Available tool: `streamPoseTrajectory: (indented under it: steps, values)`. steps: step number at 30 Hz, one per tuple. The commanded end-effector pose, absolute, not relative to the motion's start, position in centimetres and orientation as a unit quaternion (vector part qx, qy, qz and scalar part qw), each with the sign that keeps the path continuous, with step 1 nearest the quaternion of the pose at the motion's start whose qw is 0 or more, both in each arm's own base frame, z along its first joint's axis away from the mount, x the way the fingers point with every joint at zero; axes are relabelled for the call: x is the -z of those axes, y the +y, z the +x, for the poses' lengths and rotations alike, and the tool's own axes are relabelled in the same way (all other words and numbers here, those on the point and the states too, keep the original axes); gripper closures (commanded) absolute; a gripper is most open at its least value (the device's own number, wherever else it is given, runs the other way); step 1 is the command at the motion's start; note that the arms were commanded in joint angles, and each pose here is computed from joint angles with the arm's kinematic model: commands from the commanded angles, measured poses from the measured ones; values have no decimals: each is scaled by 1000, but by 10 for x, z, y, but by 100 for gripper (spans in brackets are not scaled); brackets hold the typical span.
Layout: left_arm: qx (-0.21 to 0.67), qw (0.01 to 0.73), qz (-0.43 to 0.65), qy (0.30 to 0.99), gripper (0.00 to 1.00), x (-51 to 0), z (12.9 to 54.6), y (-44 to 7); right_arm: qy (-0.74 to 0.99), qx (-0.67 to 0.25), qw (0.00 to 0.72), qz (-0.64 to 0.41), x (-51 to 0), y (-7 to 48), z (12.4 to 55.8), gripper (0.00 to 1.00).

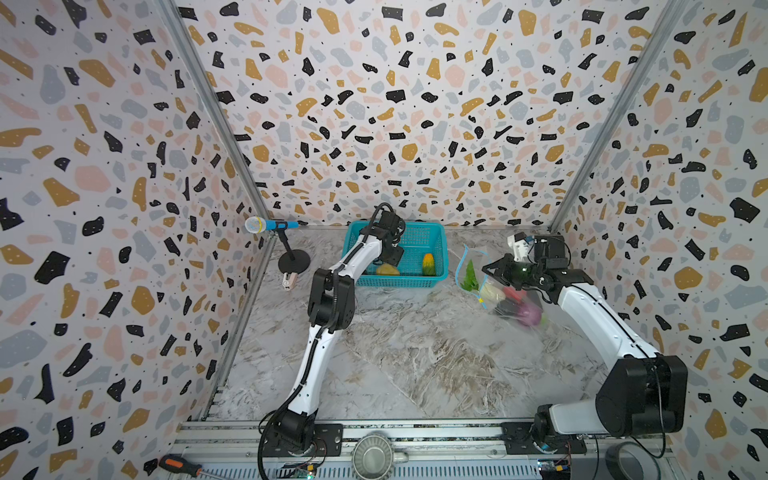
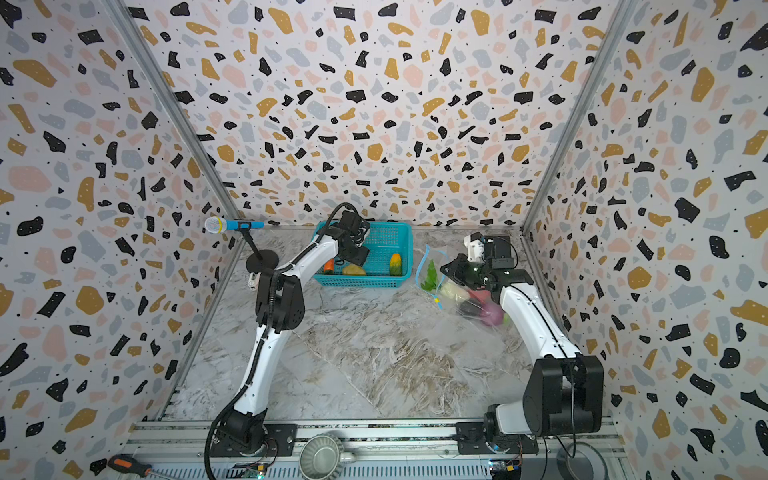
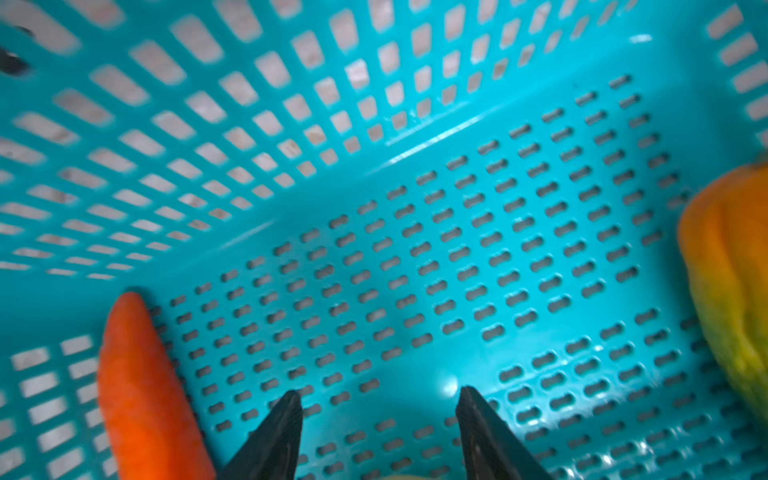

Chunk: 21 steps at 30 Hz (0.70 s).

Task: Place the food in the zip-top bag and seal the zipper
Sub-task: 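Lower the left gripper and grasp the yellow potato in the basket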

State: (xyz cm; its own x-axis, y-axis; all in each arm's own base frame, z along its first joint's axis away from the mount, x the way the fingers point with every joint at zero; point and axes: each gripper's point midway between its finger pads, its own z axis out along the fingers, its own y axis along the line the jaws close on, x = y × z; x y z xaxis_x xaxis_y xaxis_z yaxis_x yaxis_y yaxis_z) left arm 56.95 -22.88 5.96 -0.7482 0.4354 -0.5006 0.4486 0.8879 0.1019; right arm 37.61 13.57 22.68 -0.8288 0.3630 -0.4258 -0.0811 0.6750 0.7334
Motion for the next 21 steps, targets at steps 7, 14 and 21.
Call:
streamPoseTrajectory:
  steps: [7, 14, 21]
  values:
    - [74, 361, 99, 924, 35, -146, 590, -229, 874, -388, 282, 80, -226, 135, 376, 100]
    - [126, 377, 25, 917, 24, -176, 570, -228, 874, -390, 280, 80, -222, 136, 378, 100]
    - [130, 313, 5, 941, 19, -143, 540, -221, 873, -390, 280, 80, -220, 133, 381, 100]
